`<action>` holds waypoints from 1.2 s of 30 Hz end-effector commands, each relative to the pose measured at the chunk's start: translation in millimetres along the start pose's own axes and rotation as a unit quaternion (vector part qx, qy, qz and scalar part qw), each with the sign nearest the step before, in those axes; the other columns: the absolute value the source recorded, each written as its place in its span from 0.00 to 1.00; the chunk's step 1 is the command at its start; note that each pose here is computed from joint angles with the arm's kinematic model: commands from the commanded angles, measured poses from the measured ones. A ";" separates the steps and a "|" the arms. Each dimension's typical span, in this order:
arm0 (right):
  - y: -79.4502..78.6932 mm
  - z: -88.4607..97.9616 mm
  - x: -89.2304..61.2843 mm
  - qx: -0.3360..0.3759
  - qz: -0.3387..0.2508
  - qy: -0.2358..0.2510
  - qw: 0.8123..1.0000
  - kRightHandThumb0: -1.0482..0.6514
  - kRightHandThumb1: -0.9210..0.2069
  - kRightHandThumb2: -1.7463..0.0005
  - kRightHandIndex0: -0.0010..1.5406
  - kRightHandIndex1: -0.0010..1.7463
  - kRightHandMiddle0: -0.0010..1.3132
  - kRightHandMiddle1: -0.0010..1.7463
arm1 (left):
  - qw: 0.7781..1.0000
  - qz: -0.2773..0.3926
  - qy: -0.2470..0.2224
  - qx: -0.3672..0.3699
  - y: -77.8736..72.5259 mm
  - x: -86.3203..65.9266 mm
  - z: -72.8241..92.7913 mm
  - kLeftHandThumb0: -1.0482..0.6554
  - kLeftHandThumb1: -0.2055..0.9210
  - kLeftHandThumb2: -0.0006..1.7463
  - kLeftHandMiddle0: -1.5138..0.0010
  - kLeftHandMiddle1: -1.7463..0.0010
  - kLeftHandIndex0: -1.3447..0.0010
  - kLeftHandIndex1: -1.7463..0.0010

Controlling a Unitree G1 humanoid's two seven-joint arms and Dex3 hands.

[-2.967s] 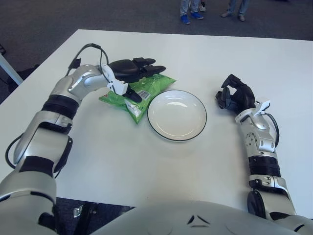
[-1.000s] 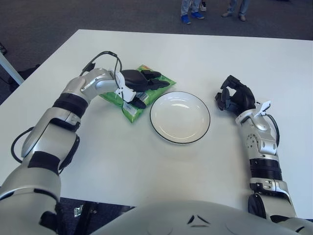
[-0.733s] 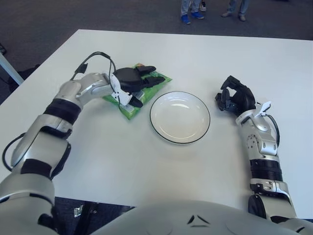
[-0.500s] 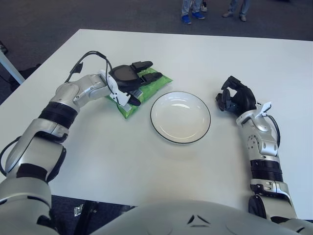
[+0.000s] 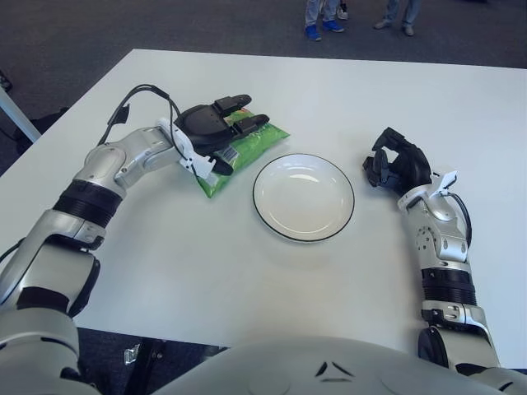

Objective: Put the snack into the plate.

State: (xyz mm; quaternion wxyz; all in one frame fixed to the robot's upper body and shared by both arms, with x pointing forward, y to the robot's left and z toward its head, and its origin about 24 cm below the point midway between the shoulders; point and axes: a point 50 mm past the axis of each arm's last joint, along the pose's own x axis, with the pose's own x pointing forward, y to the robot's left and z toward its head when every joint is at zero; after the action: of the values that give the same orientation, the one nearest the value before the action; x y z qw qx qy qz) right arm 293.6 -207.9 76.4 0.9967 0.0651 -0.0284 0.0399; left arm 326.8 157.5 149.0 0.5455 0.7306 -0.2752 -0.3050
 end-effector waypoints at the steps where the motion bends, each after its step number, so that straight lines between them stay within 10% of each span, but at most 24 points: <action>1: -3.4 -25.8 -11.4 0.021 -0.014 0.053 0.998 0.34 0.48 0.29 0.83 1.00 0.43 1.00 | 1.000 -0.005 0.014 -0.003 -0.5 -6.3 -4.2 0.00 1.00 0.35 1.00 1.00 1.00 1.00; 36: -0.8 -24.5 -13.1 0.035 0.009 0.058 0.998 0.34 0.49 0.28 0.84 1.00 0.43 1.00 | 0.987 -0.127 0.070 -0.072 -35.9 8.4 -17.7 0.00 1.00 0.40 1.00 1.00 1.00 1.00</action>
State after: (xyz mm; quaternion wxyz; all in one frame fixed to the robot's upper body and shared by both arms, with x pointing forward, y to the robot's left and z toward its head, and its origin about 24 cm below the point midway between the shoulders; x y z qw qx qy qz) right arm 292.0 -206.4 75.2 0.9951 0.0772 -0.0211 0.0579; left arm 343.0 172.1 129.3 0.5813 0.7293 -0.1483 -0.3289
